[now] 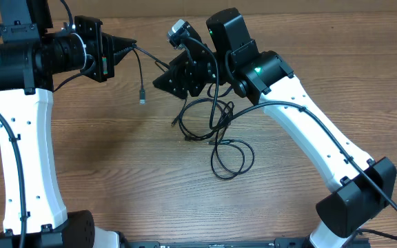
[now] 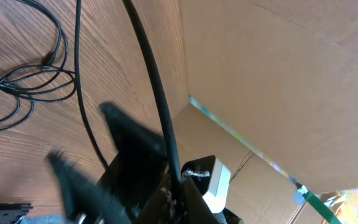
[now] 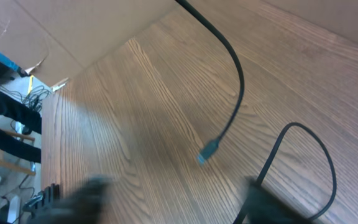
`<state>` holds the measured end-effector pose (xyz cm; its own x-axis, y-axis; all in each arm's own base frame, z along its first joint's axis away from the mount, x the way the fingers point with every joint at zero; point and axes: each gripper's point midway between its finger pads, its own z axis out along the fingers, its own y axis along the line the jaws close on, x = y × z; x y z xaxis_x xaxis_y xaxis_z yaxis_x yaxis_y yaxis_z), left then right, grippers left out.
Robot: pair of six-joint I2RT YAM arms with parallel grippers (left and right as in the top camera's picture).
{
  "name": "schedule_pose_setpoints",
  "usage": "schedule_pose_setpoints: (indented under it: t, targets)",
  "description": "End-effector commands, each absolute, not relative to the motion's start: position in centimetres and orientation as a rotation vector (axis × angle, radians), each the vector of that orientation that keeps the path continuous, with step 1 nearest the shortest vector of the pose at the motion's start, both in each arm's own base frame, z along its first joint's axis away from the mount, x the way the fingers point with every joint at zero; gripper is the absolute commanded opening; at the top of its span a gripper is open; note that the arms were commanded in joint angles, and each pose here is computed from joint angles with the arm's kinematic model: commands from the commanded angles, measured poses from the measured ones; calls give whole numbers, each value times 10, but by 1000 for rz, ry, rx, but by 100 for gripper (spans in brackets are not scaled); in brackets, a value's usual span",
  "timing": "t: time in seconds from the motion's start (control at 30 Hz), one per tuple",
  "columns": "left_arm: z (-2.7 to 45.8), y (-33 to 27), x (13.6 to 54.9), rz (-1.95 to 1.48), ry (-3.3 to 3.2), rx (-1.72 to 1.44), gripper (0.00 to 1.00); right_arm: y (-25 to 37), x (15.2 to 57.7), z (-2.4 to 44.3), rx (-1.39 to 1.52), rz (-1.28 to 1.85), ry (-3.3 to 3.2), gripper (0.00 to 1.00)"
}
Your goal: Untangle cables
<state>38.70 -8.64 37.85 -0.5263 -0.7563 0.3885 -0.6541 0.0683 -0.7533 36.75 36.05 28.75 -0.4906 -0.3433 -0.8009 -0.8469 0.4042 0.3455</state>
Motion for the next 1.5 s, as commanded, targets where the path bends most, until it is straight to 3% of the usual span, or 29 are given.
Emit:
schedule_pose_setpoints:
  t: [0.0,0.03,0.07,0.23,0.3,0.4,0.47,0.6,0.77,0.87,0.93,1.1,1.2,1.33,1.4,1.47]
  targets:
    - [387,-85,384,-1456,2186,-1473,4,360,360,305,-994,1026,2005,19]
    - [386,-82,385,-1435,2178,-1482,4,360,360,304,-979,1034,2018,8]
    - [383,-78,387,-1393,2165,-1493,4,360,360,304,-947,1053,2044,4]
    - [366,-45,397,-1094,2135,-1441,11,361,357,311,-748,1193,2160,4]
    - [359,-27,400,-900,2165,-1301,24,363,357,324,-543,1316,2229,4]
    - [357,-21,401,-752,2255,-1026,59,358,366,336,-255,1447,2300,4]
    - [356,-21,400,-681,2311,-833,69,351,373,338,-122,1486,2329,4]
    - [348,-30,386,-597,2435,-428,77,335,385,341,105,1587,2374,4]
    - [341,-56,362,-685,2520,-89,77,323,392,353,291,1734,2381,4]
    - [351,-93,346,-829,2445,287,75,321,396,357,494,1809,2395,4]
    - [355,-111,338,-860,2392,471,82,321,396,358,578,1838,2402,4]
    - [354,-139,329,-826,2327,711,84,321,396,359,667,1868,2410,4]
    - [350,-145,333,-749,2329,754,70,323,392,362,635,1898,2418,4]
    - [341,-149,347,-678,2332,780,67,327,381,369,604,1981,2449,4]
    - [334,-142,355,-611,2358,765,56,329,378,371,597,2011,2461,4]
    - [327,-132,362,-526,2385,744,54,329,377,373,582,2020,2458,4]
